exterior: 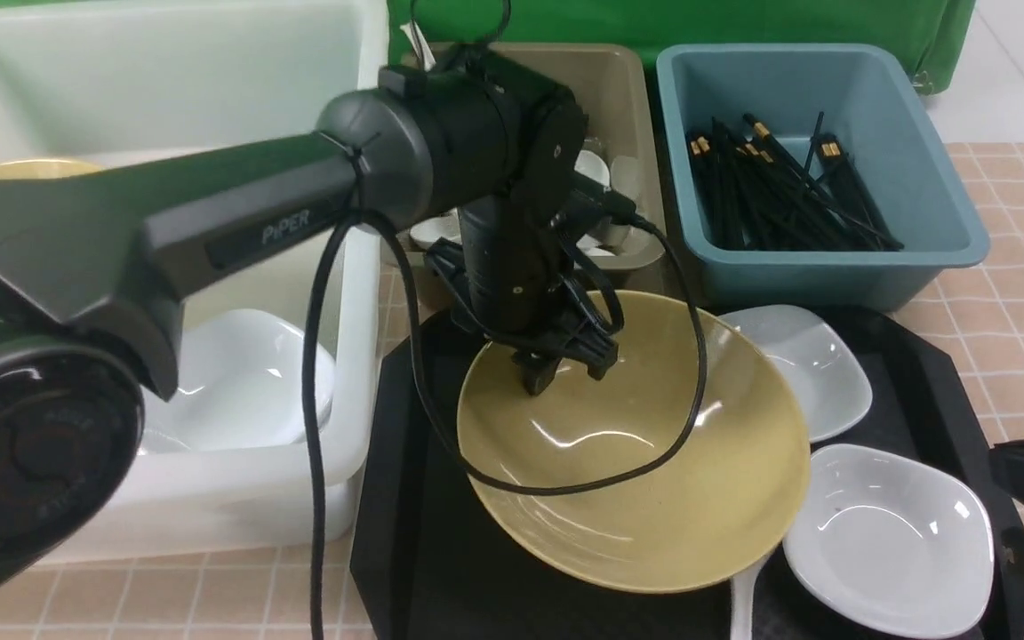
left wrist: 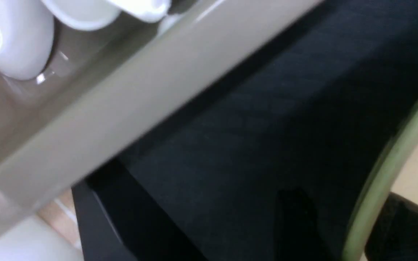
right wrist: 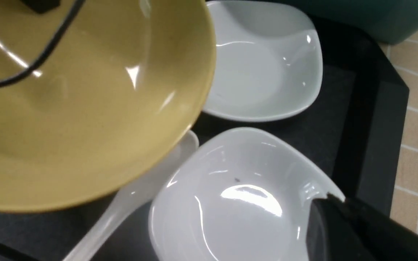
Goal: On brown table put chopsticks spoon bowls plates into blue grey white boxes.
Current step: 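Grasp the large bowl on the tray by its rim, then place the tan bowl onto the bowl stack in the left bin with the left gripper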
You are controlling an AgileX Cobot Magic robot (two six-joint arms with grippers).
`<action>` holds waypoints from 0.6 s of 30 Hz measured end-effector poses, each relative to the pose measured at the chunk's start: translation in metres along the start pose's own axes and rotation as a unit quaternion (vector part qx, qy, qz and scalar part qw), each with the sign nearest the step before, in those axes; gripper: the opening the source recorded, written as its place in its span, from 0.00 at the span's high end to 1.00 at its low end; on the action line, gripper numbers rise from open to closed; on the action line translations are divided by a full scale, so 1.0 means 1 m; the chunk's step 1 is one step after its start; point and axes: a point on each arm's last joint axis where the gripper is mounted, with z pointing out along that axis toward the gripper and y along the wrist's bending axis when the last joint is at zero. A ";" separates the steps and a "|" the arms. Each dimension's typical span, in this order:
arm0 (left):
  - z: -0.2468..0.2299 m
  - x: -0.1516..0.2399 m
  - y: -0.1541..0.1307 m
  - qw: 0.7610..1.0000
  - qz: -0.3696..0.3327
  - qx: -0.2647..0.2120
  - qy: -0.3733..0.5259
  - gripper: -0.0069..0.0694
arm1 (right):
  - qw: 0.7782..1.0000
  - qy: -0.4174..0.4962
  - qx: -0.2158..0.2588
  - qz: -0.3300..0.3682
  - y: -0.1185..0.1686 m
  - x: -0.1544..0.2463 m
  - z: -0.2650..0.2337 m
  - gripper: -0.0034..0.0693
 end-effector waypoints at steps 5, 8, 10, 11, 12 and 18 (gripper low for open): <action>-0.042 0.003 0.000 0.999 -0.008 0.009 -0.040 0.86 | 1.000 0.000 0.000 0.008 0.000 0.000 0.000 0.83; -0.092 0.012 0.002 0.994 -0.012 0.015 -0.104 0.90 | 1.000 -0.001 0.000 0.009 0.000 0.000 0.000 0.83; -0.122 0.018 0.004 0.988 -0.015 0.009 -0.153 0.90 | 1.000 -0.001 0.000 0.010 0.000 0.000 0.000 0.83; -0.134 0.021 0.005 0.985 -0.021 0.012 -0.173 0.90 | 1.000 -0.001 0.000 0.010 0.000 0.000 0.000 0.83; -0.152 0.026 0.005 0.978 -0.027 0.015 -0.205 0.90 | 1.000 -0.001 0.000 0.010 0.000 0.000 0.000 0.83; -0.220 0.062 0.010 0.942 -0.056 0.011 -0.330 0.90 | 1.000 -0.001 0.000 0.010 0.000 0.000 0.000 0.82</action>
